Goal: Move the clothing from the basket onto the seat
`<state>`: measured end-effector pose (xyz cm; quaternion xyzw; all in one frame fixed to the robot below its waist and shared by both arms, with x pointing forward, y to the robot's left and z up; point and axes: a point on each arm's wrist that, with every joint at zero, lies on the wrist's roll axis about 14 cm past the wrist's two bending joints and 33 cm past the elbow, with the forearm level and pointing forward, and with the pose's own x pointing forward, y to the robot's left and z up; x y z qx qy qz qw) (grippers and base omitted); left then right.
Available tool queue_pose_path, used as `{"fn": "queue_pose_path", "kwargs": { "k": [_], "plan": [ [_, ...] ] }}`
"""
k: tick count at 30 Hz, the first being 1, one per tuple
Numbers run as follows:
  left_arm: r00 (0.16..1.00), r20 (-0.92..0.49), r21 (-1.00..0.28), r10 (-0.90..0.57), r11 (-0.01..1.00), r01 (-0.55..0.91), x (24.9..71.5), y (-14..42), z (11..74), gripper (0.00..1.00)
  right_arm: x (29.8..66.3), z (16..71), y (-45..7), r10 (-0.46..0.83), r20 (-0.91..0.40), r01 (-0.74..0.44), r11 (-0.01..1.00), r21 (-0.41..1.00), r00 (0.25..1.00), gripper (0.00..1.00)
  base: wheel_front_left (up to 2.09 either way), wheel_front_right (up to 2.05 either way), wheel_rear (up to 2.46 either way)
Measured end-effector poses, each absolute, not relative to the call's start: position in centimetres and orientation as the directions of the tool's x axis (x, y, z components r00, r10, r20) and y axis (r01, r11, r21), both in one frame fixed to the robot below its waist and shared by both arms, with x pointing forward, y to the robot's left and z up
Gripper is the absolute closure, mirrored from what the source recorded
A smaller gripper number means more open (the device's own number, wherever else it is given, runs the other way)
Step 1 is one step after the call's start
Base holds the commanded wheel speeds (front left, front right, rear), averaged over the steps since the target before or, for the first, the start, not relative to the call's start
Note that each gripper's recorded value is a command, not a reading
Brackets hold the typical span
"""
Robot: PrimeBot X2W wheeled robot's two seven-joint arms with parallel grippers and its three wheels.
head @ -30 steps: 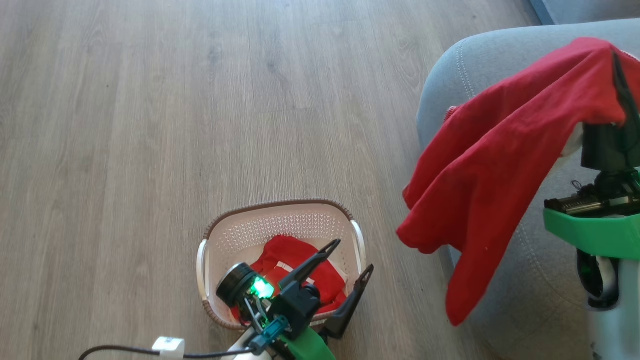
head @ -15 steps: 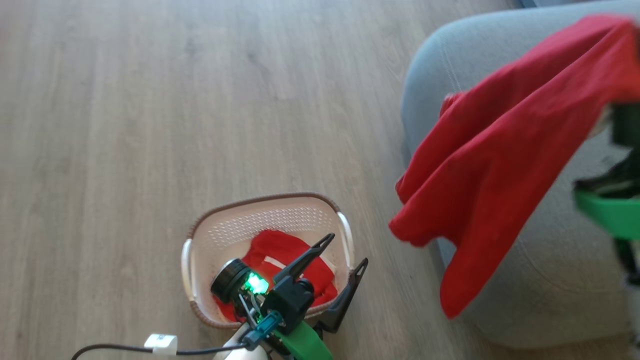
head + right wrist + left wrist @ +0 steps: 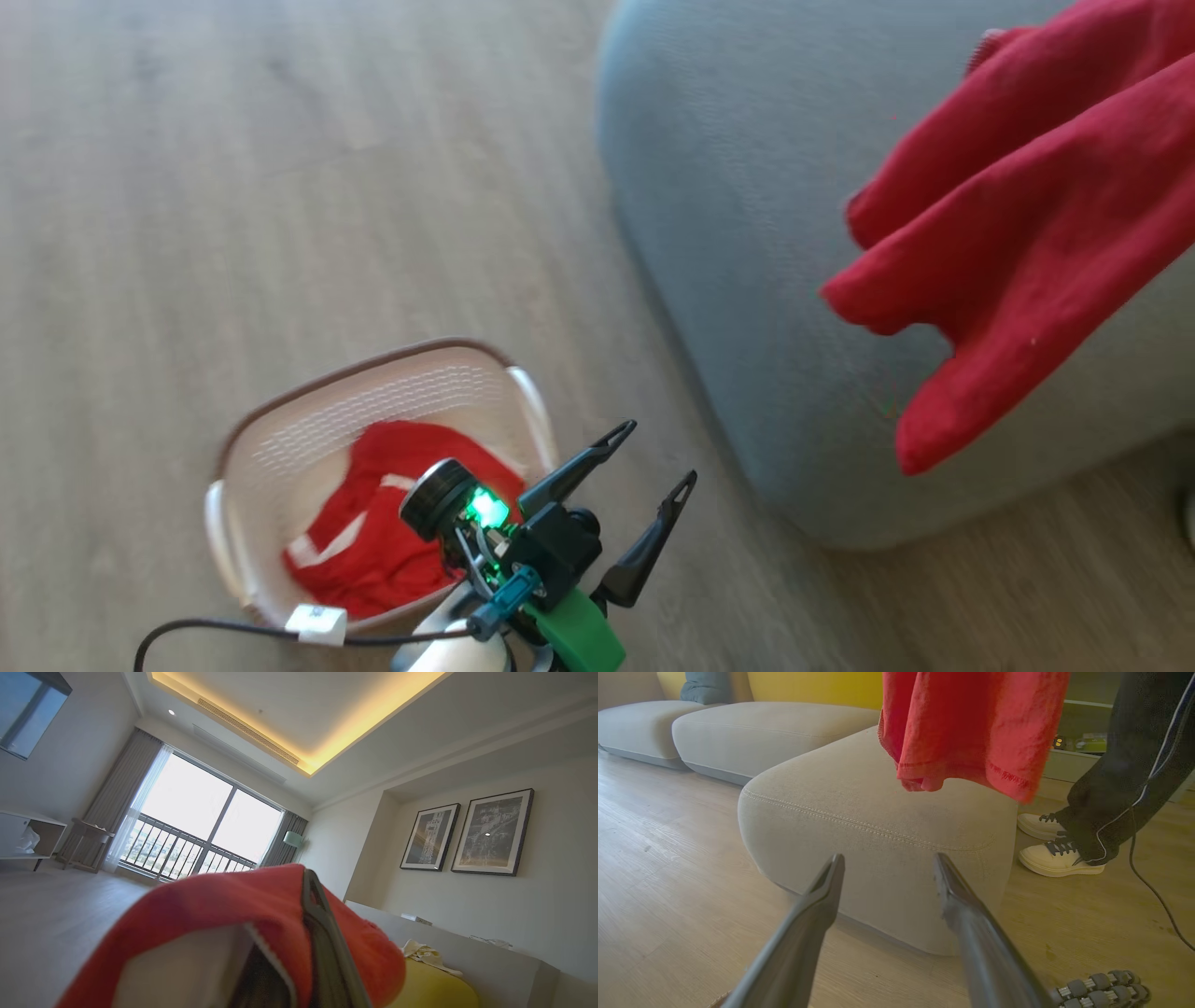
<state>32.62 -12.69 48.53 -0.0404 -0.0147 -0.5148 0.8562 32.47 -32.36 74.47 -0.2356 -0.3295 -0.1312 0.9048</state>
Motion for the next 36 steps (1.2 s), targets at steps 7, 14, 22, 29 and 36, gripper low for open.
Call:
{"fn": "queue_pose_path", "kwargs": {
  "k": [7,14,22,29,36],
  "plan": [
    [0.330,0.065,-0.067,-0.942,0.326,0.943,30.9,-16.3,47.7,0.00,28.5,74.8,-35.4,-0.189,0.653,0.516,0.780,-0.354,0.734,1.00,0.00,0.00,0.00],
    [0.220,0.090,-0.063,-0.971,0.215,0.975,29.4,-18.8,48.0,0.00,25.7,75.0,-37.5,-0.266,0.654,0.605,0.706,-0.369,0.709,1.00,0.00,0.00,0.00],
    [0.196,0.079,-0.085,-0.977,0.190,0.978,29.0,-19.0,47.3,0.00,24.8,74.4,-38.6,-0.316,0.638,0.641,0.671,-0.374,0.703,1.00,0.00,0.00,0.00],
    [0.202,0.069,-0.090,-0.977,0.195,0.977,29.7,-18.7,46.5,0.00,25.4,73.3,-41.2,-0.369,0.589,0.660,0.627,-0.414,0.719,1.00,0.00,0.00,0.00],
    [0.228,0.034,-0.114,-0.973,0.223,0.968,31.4,-17.9,44.0,0.00,30.0,75.4,-41.9,-0.296,0.592,0.622,0.621,-0.476,0.749,1.00,0.00,0.00,0.00]
  ]
}}
